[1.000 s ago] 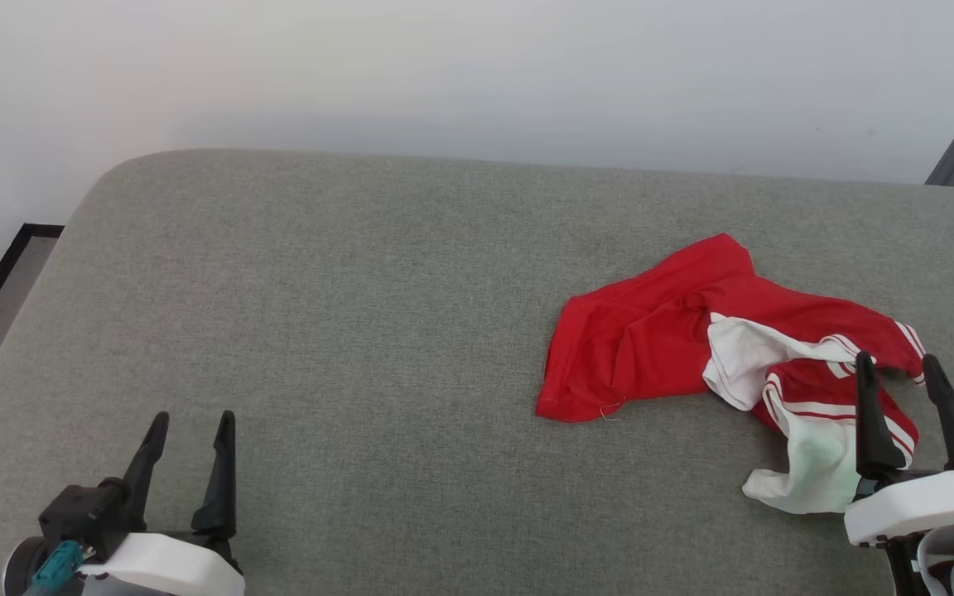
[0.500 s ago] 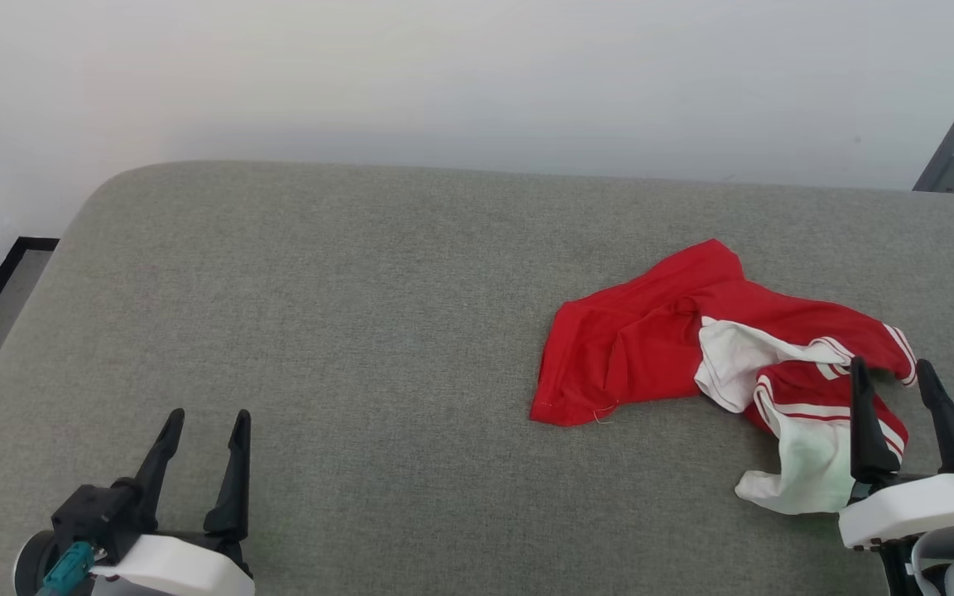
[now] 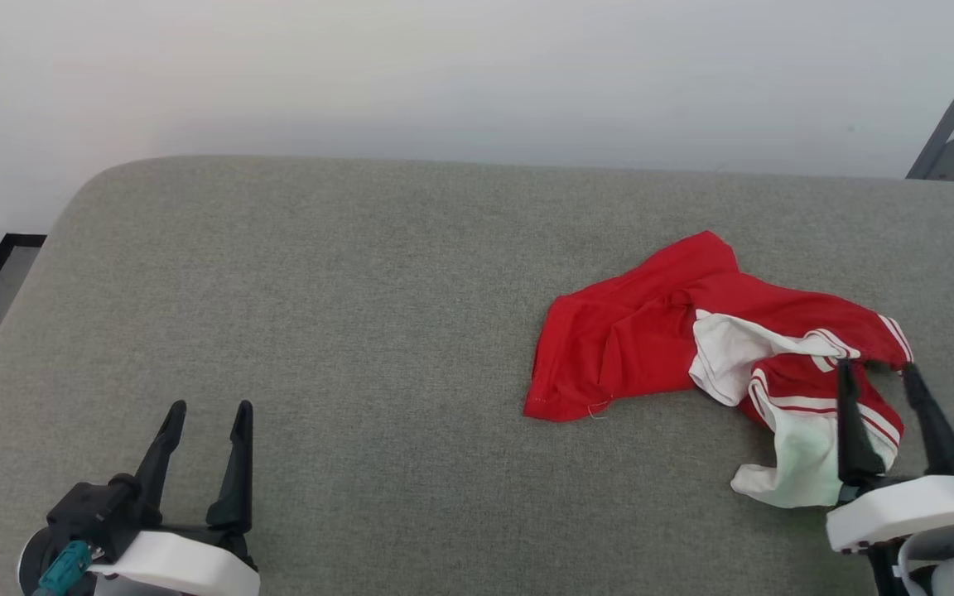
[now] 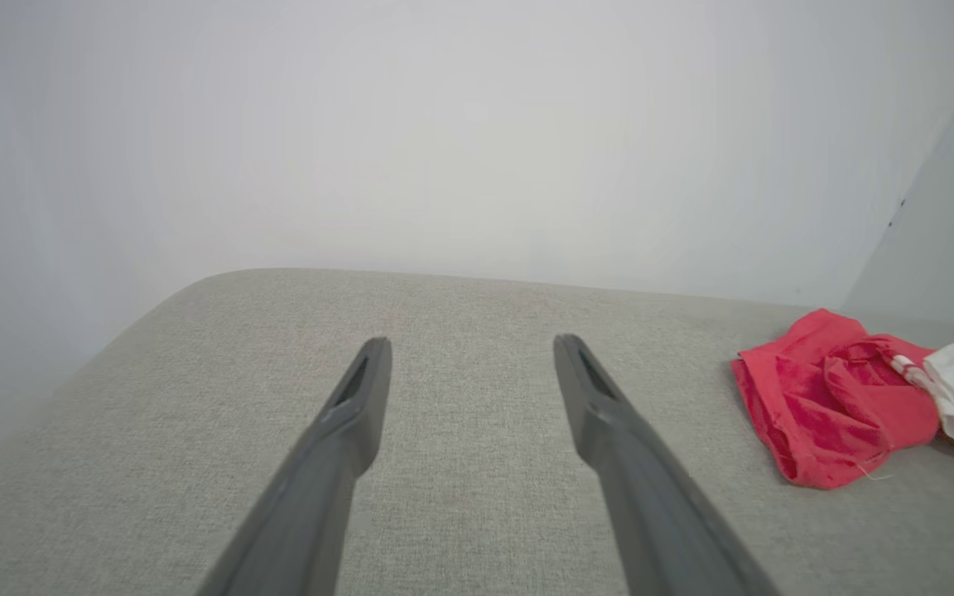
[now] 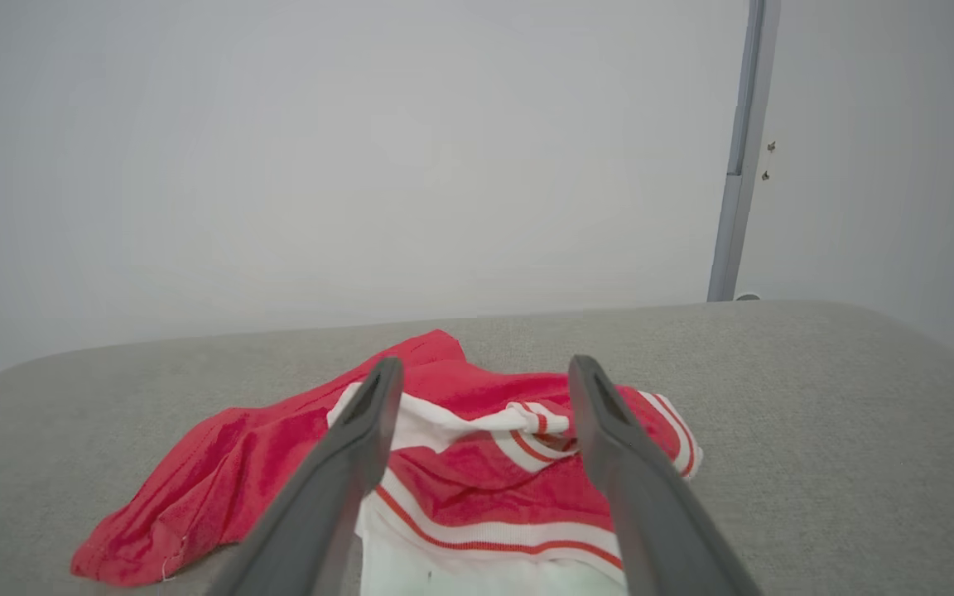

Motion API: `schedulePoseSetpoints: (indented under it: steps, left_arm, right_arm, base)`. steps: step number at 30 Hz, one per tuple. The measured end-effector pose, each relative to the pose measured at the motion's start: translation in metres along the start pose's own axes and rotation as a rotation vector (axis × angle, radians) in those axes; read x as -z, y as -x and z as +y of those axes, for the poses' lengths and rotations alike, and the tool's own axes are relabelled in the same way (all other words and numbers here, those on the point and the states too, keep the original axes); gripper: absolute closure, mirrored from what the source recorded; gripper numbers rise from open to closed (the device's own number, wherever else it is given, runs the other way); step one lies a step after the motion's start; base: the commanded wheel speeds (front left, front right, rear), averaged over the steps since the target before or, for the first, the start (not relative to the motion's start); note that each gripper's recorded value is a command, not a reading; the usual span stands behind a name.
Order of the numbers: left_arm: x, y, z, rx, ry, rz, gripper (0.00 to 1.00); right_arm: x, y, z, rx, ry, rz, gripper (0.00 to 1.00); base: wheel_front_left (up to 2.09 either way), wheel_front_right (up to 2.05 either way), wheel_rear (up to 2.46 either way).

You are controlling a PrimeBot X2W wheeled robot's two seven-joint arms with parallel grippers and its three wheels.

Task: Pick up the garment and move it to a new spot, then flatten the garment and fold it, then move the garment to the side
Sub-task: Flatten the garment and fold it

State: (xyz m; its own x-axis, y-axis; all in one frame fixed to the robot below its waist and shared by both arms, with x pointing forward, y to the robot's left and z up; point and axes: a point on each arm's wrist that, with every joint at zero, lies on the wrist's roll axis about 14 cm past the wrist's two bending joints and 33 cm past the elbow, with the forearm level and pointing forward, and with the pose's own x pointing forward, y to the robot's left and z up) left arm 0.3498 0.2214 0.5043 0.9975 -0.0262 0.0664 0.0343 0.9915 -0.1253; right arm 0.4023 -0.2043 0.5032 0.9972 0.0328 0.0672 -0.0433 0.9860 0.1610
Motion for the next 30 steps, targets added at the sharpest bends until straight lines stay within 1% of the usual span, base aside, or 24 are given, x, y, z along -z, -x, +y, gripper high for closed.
schedulePoseSetpoints:
  steps: [2, 4, 5, 8, 11, 14, 19, 24, 27, 30]
  left_arm:
    - [0.000, -0.001, -0.001, -0.002, 0.008, -0.002, 0.00]
    - [0.002, -0.003, -0.002, -0.004, 0.018, 0.003, 0.00]
    - [0.002, -0.003, -0.002, -0.004, 0.018, 0.003, 0.00]
    - [0.008, -0.008, -0.004, -0.003, 0.029, 0.019, 0.00]
    - [0.016, -0.011, -0.007, -0.002, 0.050, 0.039, 0.00]
    - [0.021, -0.017, -0.011, -0.005, 0.075, 0.046, 0.00]
    - [0.031, -0.028, -0.017, 0.001, 0.097, 0.068, 0.00]
    - [0.040, -0.039, -0.025, 0.010, 0.123, 0.086, 0.00]
    - [0.045, -0.048, -0.029, 0.019, 0.129, 0.094, 0.00]
    - [0.052, -0.055, -0.029, 0.017, 0.136, 0.107, 0.00]
  right_arm:
    - [0.007, 0.000, 0.004, -0.023, 0.026, 0.033, 0.00]
    - [0.014, -0.002, 0.010, -0.070, 0.078, 0.079, 0.00]
    - [0.014, -0.002, 0.010, -0.070, 0.078, 0.079, 0.00]
    - [0.031, -0.001, 0.021, -0.171, 0.191, 0.190, 0.00]
    - [0.046, 0.004, 0.022, -0.259, 0.308, 0.312, 0.00]
    - [0.061, 0.017, 0.018, -0.337, 0.405, 0.461, 0.00]
    - [0.073, 0.037, 0.007, -0.451, 0.563, 0.677, 0.00]
    - [0.088, 0.056, -0.013, -0.508, 0.665, 0.889, 0.00]
    - [0.093, 0.049, -0.016, -0.537, 0.705, 0.924, 0.00]
    - [0.104, 0.042, -0.015, -0.570, 0.718, 0.952, 0.00]
  base:
    - [0.00, 0.00, 0.00]
    - [0.00, 0.00, 0.00]
    - [0.00, 0.00, 0.00]
    - [0.00, 0.00, 0.00]
    - [0.00, 0.00, 0.00]
    - [0.00, 0.00, 0.00]
    - [0.00, 0.00, 0.00]
    - [0.00, 0.00, 0.00]
    - [0.00, 0.00, 0.00]
    - [0.00, 0.00, 0.00]
